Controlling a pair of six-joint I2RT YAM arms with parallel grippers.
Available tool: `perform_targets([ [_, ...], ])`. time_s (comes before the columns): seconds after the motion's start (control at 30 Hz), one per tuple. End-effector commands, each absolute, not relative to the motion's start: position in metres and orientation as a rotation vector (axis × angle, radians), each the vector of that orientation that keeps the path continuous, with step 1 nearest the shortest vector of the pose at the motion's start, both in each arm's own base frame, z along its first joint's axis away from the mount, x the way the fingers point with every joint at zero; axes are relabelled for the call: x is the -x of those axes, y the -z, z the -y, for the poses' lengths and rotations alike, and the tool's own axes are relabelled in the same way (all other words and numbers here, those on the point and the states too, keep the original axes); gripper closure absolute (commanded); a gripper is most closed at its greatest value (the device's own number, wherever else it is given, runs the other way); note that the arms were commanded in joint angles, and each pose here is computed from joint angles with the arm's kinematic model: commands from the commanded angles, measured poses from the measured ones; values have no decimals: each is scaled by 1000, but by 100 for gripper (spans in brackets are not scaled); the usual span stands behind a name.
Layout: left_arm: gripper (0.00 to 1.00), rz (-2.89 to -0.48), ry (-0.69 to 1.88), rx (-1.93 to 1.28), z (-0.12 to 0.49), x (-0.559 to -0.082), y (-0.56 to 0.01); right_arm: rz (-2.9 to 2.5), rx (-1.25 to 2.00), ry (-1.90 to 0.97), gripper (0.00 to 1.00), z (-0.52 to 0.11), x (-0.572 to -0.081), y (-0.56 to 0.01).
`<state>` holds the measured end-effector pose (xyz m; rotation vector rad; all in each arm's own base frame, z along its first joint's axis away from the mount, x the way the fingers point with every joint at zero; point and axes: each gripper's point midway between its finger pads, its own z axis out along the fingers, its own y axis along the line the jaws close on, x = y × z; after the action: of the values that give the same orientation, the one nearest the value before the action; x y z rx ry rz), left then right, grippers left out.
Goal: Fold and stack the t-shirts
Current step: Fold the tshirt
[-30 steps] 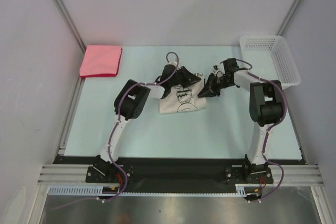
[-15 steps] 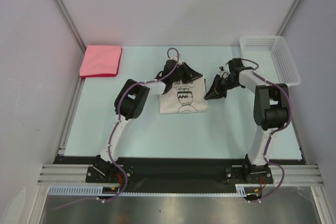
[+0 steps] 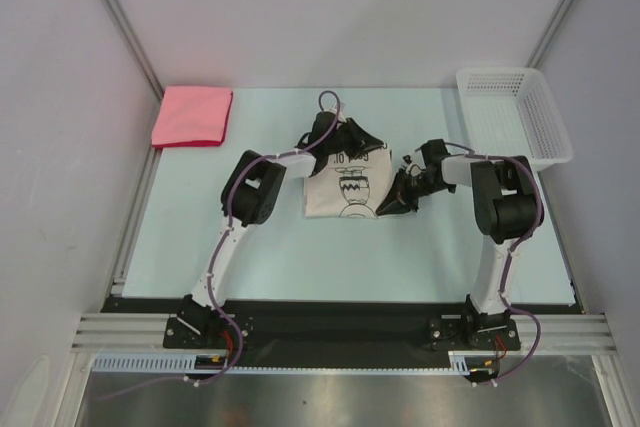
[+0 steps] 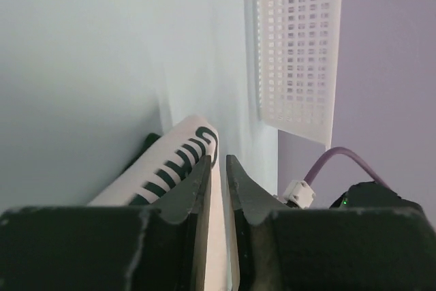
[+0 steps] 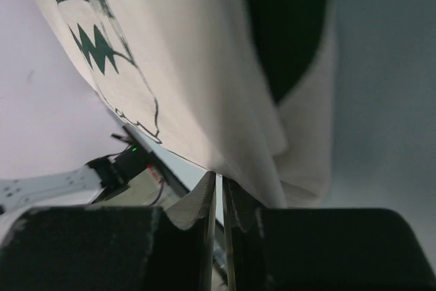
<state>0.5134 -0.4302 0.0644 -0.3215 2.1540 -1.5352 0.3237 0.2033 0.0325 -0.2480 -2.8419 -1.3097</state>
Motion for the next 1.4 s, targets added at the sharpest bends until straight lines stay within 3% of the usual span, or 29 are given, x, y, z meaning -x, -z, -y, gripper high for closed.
perform_targets([
  [0.0,81,-2122,1581,331,431,-522,-64,2860,244,1415,86,-192,-334,-33],
  [0.13,80,-2109,1571,303,428,-527,-75,2884,222,1426,87,-184,-325,-59],
  [0.3,74,-2055,1450,110,414,-524,-155,2935,199,1501,85,-182,-328,-110],
  [0.37,71,-2078,1393,109,394,-516,-164,2942,189,1527,85,-184,-336,-114],
  [0.4,69,-2024,1380,69,385,-509,-198,2942,203,1521,85,-184,-340,-112],
  [0.47,66,-2077,1347,79,365,-493,-185,2909,226,1538,85,-188,-349,-99],
  [0.5,66,-2054,1345,46,358,-483,-204,2914,223,1551,85,-190,-356,-99],
  [0.8,63,-2281,1377,10,324,-383,-117,2933,179,1598,85,-200,-423,-76],
  [1.13,65,-2405,1399,43,297,-332,-49,2929,170,1617,85,-206,-442,-53],
  [1.37,64,-2356,1344,-25,271,-344,-65,2949,284,1672,85,-189,-495,-35],
])
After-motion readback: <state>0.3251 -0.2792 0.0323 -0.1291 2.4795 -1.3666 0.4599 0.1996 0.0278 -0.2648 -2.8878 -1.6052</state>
